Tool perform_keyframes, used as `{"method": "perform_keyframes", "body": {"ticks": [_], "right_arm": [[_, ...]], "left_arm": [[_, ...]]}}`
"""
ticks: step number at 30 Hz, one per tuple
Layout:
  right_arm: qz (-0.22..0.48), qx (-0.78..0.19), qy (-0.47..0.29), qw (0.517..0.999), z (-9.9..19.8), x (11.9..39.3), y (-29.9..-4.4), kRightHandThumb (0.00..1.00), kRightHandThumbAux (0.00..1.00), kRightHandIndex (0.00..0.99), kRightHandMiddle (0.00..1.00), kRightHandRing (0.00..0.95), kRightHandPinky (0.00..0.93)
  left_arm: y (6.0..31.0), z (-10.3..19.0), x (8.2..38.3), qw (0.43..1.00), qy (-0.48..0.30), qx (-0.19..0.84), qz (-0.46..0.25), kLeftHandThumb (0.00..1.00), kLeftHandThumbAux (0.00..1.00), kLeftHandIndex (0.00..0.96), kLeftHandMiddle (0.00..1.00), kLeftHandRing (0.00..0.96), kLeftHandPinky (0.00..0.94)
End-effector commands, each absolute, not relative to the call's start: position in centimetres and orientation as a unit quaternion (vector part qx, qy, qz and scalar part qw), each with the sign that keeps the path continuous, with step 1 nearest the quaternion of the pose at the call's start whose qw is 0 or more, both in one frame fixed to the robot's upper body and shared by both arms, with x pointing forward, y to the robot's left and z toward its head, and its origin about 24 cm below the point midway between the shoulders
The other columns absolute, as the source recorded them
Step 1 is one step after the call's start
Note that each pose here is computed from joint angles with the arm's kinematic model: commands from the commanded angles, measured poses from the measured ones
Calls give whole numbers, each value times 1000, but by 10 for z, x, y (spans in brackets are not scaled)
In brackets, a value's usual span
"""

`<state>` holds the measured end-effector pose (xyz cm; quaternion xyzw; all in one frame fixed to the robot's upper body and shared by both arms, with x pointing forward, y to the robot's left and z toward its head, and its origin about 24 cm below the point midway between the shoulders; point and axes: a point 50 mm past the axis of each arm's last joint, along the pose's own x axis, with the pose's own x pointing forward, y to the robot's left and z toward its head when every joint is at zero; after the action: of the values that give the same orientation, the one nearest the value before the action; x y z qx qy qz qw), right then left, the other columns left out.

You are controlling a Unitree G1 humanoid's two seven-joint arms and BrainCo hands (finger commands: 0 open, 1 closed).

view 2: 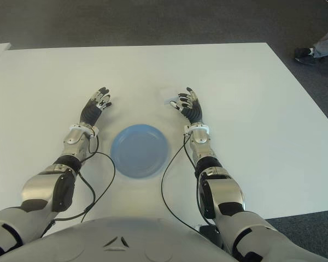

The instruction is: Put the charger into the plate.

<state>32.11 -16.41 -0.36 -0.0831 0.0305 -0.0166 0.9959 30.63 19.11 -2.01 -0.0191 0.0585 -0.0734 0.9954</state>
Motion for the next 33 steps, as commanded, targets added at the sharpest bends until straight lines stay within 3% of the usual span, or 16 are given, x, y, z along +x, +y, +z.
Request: {"method": "perform_keyframes", "body": {"ticks": [1, 9, 15, 22, 33], "right_arm": [[-22, -87, 65, 994, -16, 314, -163, 410, 699, 94, 292, 259, 182], [-31, -118, 29, 992, -3, 315, -159, 465, 695, 127, 339, 292, 172], [-45, -178, -26, 983, 4, 309, -158, 520, 662, 137, 323, 301, 242], [-58, -230, -72, 969, 7, 303, -158, 425, 610, 113, 237, 251, 262], [-48, -283, -126, 950, 12, 297, -154, 322, 589, 68, 146, 149, 148]], "left_arm": [[190, -38, 294, 991, 107, -26, -77, 96, 511, 0, 0, 23, 103], [190, -38, 293, 991, 104, -26, -79, 103, 522, 0, 0, 20, 106], [188, -39, 293, 991, 103, -26, -81, 98, 520, 0, 0, 24, 112], [184, -40, 291, 990, 104, -25, -87, 97, 500, 0, 0, 20, 104], [180, -42, 289, 990, 105, -29, -89, 101, 490, 0, 0, 20, 113]]}}
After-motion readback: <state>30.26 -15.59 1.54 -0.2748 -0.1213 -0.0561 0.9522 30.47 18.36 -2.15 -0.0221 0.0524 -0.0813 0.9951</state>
